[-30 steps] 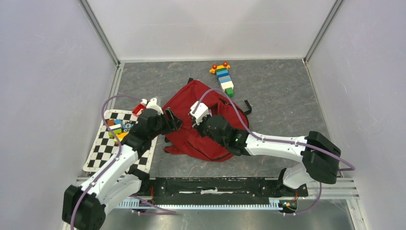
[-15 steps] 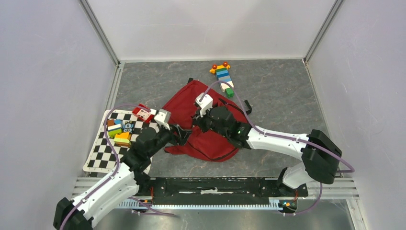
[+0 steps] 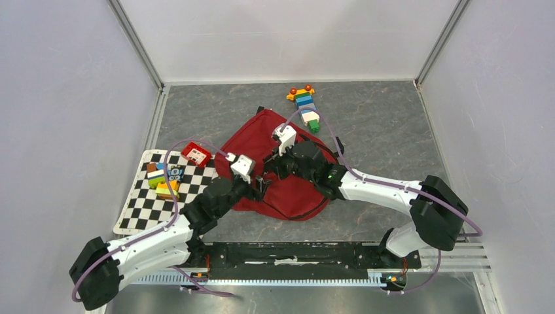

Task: Pack the student bag
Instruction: Zip the student bag at the center of the board.

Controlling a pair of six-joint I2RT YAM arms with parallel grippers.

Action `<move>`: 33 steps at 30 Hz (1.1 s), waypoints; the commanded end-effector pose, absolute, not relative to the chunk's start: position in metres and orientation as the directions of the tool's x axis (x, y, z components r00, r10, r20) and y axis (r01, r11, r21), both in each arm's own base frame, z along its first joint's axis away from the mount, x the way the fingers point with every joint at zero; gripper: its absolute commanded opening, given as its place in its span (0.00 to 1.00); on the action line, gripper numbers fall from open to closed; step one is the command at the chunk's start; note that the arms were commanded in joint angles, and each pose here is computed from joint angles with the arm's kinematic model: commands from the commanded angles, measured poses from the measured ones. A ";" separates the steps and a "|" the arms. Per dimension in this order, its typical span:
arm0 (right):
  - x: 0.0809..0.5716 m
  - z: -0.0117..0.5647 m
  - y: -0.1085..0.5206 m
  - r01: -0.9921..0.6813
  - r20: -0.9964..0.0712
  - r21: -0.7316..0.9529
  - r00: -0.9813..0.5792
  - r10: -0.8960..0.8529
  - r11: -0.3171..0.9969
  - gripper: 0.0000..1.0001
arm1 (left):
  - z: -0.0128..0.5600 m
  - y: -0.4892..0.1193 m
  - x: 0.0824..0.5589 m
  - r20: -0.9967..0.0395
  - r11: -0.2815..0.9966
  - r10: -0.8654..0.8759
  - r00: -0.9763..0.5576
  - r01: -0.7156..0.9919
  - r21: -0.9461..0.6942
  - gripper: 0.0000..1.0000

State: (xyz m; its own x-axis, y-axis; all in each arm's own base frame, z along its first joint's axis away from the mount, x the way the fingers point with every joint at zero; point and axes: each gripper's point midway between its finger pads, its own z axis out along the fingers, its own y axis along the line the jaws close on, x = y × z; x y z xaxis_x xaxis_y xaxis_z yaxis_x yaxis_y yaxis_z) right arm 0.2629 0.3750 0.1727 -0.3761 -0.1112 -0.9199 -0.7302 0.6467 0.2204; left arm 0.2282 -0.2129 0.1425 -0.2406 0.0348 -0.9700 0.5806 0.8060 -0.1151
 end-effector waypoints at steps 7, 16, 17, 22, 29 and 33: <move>0.269 0.186 0.382 -0.745 -0.939 0.225 -0.338 -0.064 0.628 0.00 | 0.155 -0.213 0.248 -0.987 0.863 0.095 -0.127 0.504 0.019 0.52; 0.280 0.198 0.384 -0.737 -0.971 0.124 -0.228 -0.072 0.665 0.00 | 0.129 -0.207 0.237 -0.971 0.868 0.134 -0.198 0.496 0.019 0.25; 0.282 0.201 0.383 -0.727 -0.976 0.108 -0.209 -0.068 0.678 0.00 | 0.127 -0.207 0.236 -0.970 0.865 0.136 -0.203 0.501 0.016 0.23; 0.297 0.220 0.372 -0.658 -0.987 0.071 -0.153 -0.041 0.750 0.00 | 0.117 -0.208 0.229 -0.959 0.855 0.152 -0.241 0.519 0.005 0.19; 0.308 0.228 0.361 -0.605 -0.990 0.021 -0.121 -0.066 0.796 0.00 | 0.107 -0.207 0.226 -0.945 0.854 0.180 -0.271 0.520 0.013 0.23; 0.315 0.222 0.346 -0.566 -0.988 0.023 -0.137 -0.067 0.824 0.00 | 0.103 -0.203 0.226 -0.939 0.869 0.182 -0.291 0.495 0.015 0.14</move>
